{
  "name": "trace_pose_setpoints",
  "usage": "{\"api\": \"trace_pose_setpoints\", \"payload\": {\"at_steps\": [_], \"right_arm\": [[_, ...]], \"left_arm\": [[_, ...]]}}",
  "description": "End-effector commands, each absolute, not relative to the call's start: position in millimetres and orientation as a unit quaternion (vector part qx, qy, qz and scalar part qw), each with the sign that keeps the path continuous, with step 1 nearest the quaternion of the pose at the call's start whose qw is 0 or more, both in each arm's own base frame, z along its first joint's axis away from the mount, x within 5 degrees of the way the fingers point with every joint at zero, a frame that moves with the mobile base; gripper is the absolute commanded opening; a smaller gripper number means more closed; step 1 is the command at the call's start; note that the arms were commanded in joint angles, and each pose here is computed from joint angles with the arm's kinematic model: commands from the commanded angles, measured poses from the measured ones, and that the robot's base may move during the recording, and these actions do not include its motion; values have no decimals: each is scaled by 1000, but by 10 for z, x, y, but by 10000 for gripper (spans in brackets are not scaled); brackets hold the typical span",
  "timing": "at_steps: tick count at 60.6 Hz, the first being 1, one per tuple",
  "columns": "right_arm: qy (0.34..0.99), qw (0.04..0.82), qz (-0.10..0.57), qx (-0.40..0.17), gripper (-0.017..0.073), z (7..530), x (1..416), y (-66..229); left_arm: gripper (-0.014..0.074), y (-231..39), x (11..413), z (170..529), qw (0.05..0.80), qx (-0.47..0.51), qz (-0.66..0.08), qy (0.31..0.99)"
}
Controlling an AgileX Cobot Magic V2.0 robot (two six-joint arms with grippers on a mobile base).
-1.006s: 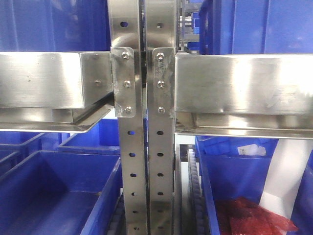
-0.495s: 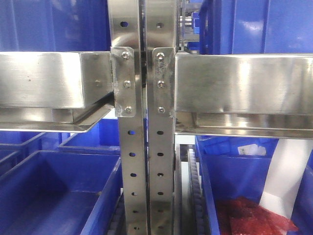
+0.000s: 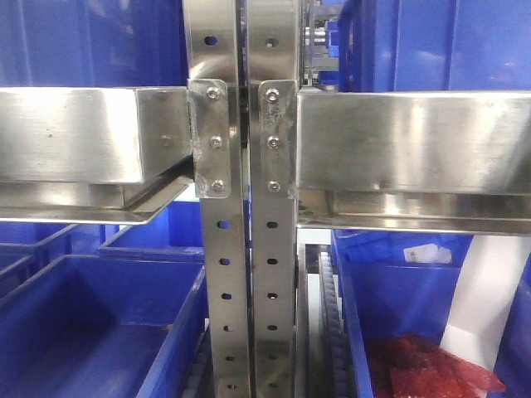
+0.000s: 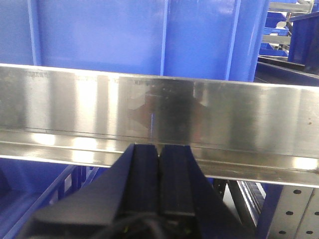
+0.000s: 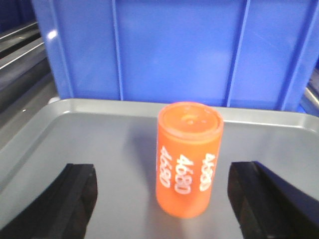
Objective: Grab orange capacitor from left shelf to right conveyor
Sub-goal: 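Close the right gripper around the orange cylinder and lift it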
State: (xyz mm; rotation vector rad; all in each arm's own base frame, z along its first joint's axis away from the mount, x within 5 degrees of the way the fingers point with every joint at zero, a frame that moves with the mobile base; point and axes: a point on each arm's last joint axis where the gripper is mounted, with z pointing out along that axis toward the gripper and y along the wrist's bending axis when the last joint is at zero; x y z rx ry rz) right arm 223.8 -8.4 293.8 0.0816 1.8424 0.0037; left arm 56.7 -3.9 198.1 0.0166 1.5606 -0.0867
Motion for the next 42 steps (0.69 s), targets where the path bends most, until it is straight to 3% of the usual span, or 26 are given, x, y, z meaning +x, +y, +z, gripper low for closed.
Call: {"api": "trace_pose_setpoints", "payload": {"at_steps": [1,23,42], "right_arm": [[747,663,-4,44,631,3163,2320,-128],[727,679,17,107,631,3116,2431,-261],[739,666,14,99,631,2945,2593,-262]], "left_arm": [[-127,-32,551,2084,746,3,-41,665],[-127,-32,551,2084,746,3,-41,665],[-127,-32,551,2084,746,3,-41,665]]}}
